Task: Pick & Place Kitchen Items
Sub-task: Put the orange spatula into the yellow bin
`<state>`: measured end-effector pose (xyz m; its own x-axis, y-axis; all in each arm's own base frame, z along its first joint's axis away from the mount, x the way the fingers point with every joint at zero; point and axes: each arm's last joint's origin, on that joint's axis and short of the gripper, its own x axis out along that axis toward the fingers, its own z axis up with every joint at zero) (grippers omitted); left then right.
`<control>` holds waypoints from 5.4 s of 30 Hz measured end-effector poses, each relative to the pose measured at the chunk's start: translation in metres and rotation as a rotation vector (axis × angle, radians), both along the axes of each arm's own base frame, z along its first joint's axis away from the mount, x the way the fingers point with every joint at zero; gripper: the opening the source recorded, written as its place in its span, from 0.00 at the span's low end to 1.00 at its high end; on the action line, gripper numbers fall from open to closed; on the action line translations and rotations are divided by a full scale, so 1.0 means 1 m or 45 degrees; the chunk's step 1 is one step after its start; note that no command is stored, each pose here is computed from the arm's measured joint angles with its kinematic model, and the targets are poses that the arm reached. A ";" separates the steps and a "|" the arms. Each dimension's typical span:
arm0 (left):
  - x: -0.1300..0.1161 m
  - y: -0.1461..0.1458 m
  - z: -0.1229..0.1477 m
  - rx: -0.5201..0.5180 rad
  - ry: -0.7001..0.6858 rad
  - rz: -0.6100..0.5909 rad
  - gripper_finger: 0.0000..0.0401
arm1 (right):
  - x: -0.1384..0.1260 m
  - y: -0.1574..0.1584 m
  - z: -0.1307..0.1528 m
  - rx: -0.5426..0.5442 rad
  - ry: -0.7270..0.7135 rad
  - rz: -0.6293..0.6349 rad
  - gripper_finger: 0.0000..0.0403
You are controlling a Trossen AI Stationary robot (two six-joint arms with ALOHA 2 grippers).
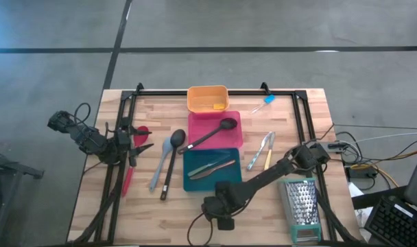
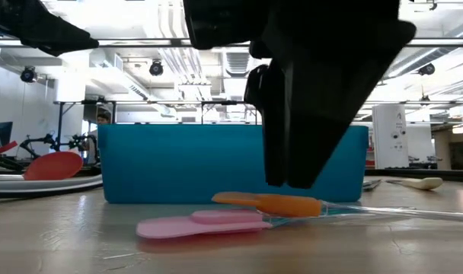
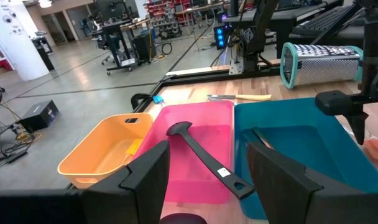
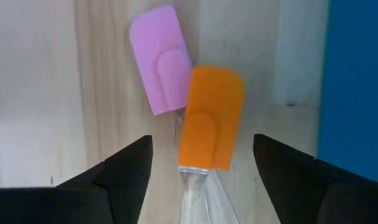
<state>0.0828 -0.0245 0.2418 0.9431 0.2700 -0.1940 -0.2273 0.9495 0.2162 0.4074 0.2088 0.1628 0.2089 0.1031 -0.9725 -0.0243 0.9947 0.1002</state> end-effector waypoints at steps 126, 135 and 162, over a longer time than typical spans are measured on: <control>0.000 0.000 0.000 0.000 0.000 0.000 0.54 | 0.011 0.000 0.011 -0.025 0.013 0.338 0.02; 0.000 0.000 0.000 0.000 0.000 0.000 0.54 | 0.004 0.010 0.048 -0.090 0.021 0.333 0.02; 0.000 0.000 0.000 0.000 0.000 0.000 0.54 | 0.034 -0.285 0.153 -0.424 -0.191 -0.208 0.02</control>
